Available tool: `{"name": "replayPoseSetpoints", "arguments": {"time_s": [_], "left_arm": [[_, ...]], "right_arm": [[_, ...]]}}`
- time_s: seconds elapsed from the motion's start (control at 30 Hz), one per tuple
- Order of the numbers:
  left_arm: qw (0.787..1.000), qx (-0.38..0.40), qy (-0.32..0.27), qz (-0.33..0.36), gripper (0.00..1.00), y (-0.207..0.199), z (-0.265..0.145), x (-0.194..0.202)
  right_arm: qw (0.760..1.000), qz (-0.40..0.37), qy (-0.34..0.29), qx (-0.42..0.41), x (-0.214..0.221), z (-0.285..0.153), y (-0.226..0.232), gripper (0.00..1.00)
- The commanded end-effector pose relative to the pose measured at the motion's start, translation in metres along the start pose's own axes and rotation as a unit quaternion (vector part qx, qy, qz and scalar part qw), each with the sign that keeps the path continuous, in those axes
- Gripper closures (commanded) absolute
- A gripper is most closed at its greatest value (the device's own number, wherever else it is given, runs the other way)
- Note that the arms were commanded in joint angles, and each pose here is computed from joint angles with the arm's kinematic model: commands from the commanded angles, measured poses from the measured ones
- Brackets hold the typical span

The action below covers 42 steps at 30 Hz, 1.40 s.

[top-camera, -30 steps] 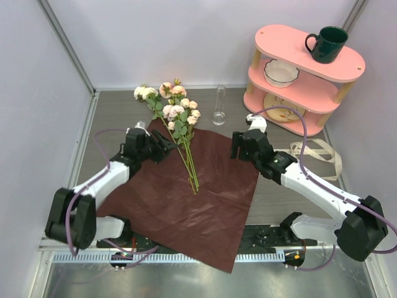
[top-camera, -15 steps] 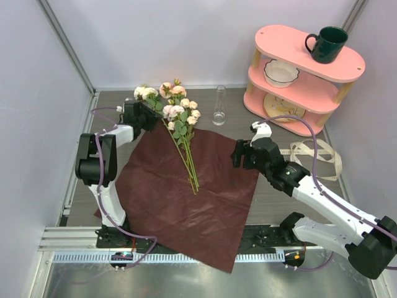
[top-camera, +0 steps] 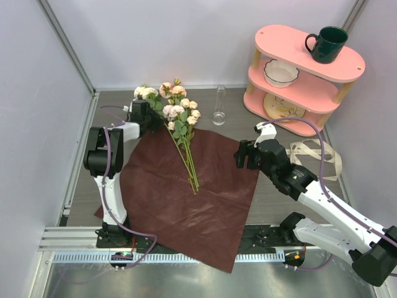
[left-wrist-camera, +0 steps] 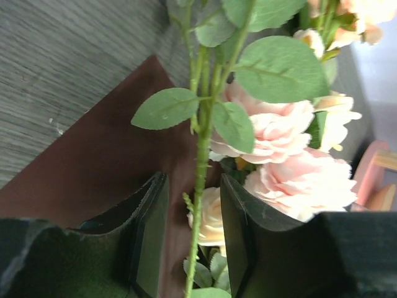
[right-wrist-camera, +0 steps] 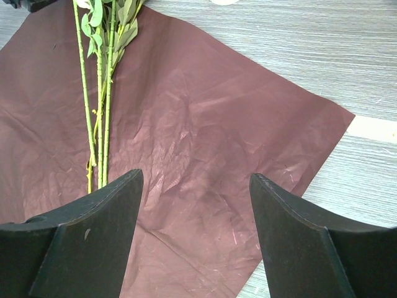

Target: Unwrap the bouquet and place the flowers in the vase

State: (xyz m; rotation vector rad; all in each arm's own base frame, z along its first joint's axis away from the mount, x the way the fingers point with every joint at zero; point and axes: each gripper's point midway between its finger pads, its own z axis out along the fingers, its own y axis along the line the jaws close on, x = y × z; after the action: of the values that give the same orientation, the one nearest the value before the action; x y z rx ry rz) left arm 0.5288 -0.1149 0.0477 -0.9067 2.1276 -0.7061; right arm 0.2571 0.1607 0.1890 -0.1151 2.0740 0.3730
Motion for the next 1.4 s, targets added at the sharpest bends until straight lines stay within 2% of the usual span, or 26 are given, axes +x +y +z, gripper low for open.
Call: {"name": "replayPoseSetpoints", "arguments": {"time_s": [0.0,0.17,0.33,0.43,0.47,0.53,0.57,0.63,0.67,0.7,0.77,0.8,0.87,0.9,1.0,1.13,1.2,1.37], "left_arm": [[1.000,-0.005,-0.013,0.027,0.58,-0.005,0.013,-0.006],[0.999,-0.007,-0.024,0.045,0.81,-0.003,0.018,-0.010],[0.991,0.001,-0.087,0.099,0.99,-0.025,-0.016,-0.042],[0.983,0.032,-0.127,0.127,1.00,-0.060,-0.060,-0.067],[0.977,0.049,-0.149,0.146,1.00,-0.079,-0.087,-0.079],[0.970,0.064,-0.167,0.162,1.00,-0.094,-0.118,-0.087],[0.962,0.092,-0.185,0.178,1.00,-0.112,-0.152,-0.092],[0.951,0.137,-0.189,0.201,1.00,-0.130,-0.184,-0.087],[0.942,0.191,-0.163,0.224,1.00,-0.141,-0.200,-0.069],[0.923,0.240,-0.169,0.249,1.00,-0.159,-0.233,-0.063],[0.892,0.324,-0.141,0.282,1.00,-0.173,-0.262,-0.035],[0.859,0.397,-0.097,0.308,1.00,-0.186,-0.295,-0.007],[0.827,0.453,-0.058,0.327,1.00,-0.187,-0.317,0.020],[0.802,0.487,-0.028,0.344,1.00,-0.189,-0.338,0.041],[0.774,0.521,0.015,0.359,1.00,-0.185,-0.358,0.073],[0.754,0.545,0.045,0.364,1.00,-0.182,-0.375,0.104],[0.744,0.556,0.066,0.365,1.00,-0.182,-0.380,0.121],[0.734,0.564,0.097,0.365,1.00,-0.179,-0.379,0.147]], "right_arm": [[1.000,-0.002,-0.019,-0.006,-0.011,-0.004,0.003,0.25],[1.000,0.000,-0.017,-0.006,-0.010,-0.006,0.003,0.25],[1.000,0.002,-0.015,-0.009,-0.009,-0.005,0.004,0.25],[1.000,0.003,-0.010,-0.014,-0.010,-0.002,0.008,0.25],[1.000,0.004,-0.009,-0.018,-0.010,-0.002,0.010,0.25],[1.000,0.004,-0.009,-0.023,-0.014,-0.001,0.014,0.25],[1.000,0.002,-0.007,-0.027,-0.014,0.000,0.016,0.25],[0.999,-0.004,-0.009,-0.042,-0.022,-0.001,0.023,0.25],[0.999,-0.015,0.001,-0.050,-0.020,0.003,0.027,0.25],[0.997,-0.023,0.012,-0.077,-0.018,0.003,0.037,0.25],[0.991,-0.047,0.028,-0.119,-0.021,0.003,0.055,0.25],[0.981,-0.056,0.046,-0.182,-0.017,-0.004,0.076,0.25],[0.962,-0.071,0.055,-0.258,-0.022,-0.015,0.103,0.24],[0.939,-0.080,0.069,-0.328,-0.018,-0.030,0.124,0.23],[0.917,-0.058,0.050,-0.390,-0.038,-0.045,0.149,0.22],[0.902,-0.021,-0.017,-0.431,-0.084,-0.059,0.172,0.20],[0.900,0.000,-0.034,-0.434,-0.096,-0.059,0.177,0.20],[0.923,0.054,-0.078,-0.372,-0.129,-0.039,0.168,0.20]]}}
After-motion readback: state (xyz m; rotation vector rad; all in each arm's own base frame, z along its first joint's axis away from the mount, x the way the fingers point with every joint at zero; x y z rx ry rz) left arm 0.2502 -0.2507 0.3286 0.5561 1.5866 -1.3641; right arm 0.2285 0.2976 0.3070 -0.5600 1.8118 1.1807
